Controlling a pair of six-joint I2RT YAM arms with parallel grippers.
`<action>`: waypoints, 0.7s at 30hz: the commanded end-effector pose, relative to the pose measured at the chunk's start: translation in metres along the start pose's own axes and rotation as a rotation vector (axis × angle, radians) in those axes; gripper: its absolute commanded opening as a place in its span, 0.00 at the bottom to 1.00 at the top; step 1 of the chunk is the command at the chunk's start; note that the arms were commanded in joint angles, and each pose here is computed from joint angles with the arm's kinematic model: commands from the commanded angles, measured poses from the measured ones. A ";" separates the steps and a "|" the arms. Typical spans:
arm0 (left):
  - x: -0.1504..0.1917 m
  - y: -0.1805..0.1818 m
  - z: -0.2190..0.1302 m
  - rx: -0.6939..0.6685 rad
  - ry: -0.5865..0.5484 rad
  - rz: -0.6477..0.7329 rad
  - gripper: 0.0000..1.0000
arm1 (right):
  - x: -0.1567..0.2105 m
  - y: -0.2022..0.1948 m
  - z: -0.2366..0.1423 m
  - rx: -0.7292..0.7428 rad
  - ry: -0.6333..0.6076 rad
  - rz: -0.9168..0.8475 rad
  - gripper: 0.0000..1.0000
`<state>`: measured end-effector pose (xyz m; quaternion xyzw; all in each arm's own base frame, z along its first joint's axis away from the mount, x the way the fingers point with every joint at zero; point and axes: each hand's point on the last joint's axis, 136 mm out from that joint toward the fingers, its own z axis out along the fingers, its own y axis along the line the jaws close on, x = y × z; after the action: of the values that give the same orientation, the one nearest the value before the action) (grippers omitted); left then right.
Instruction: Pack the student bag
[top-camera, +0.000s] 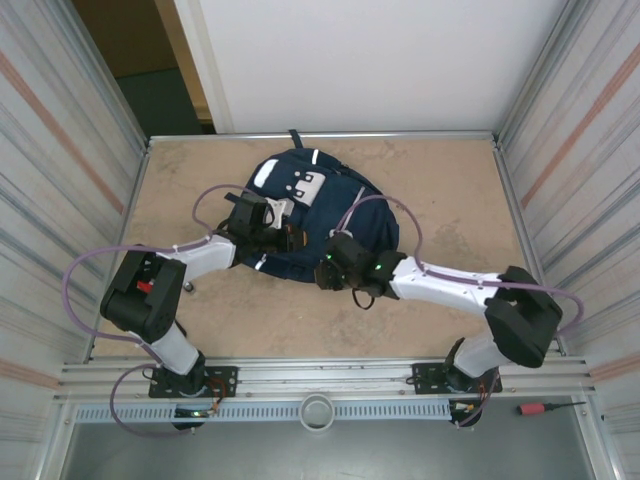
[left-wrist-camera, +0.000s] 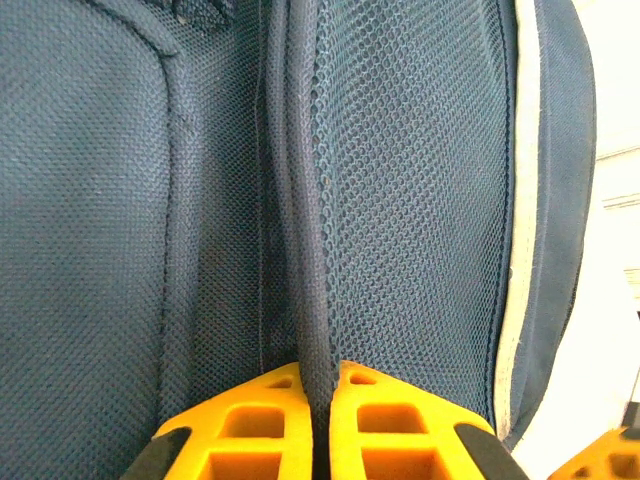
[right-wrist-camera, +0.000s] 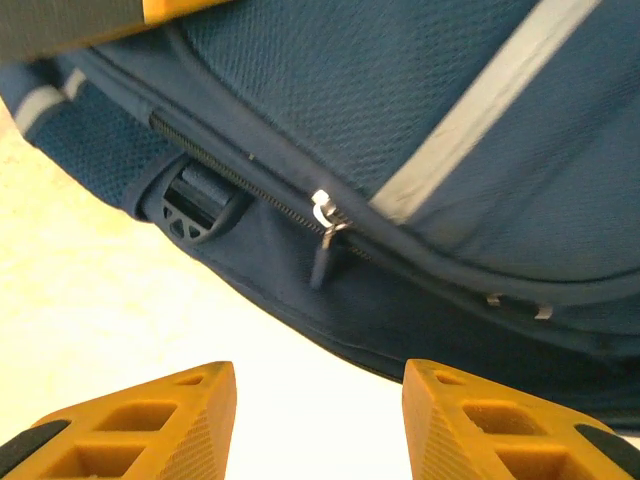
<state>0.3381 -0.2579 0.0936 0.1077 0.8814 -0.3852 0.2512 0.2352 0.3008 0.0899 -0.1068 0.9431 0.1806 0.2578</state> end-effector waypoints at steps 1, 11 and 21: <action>0.011 -0.004 0.004 0.030 0.040 -0.006 0.00 | -0.011 0.006 0.013 0.047 -0.065 0.043 0.46; 0.011 -0.005 0.001 0.028 0.033 0.005 0.00 | -0.010 0.008 0.043 0.091 -0.076 0.036 0.41; 0.013 -0.003 0.002 0.023 0.041 0.007 0.01 | -0.025 0.000 0.049 0.161 -0.133 0.006 0.31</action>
<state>0.3382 -0.2579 0.0937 0.1081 0.8813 -0.3850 0.2518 0.2599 0.3196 0.0515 -0.0810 0.9462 0.1251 0.2874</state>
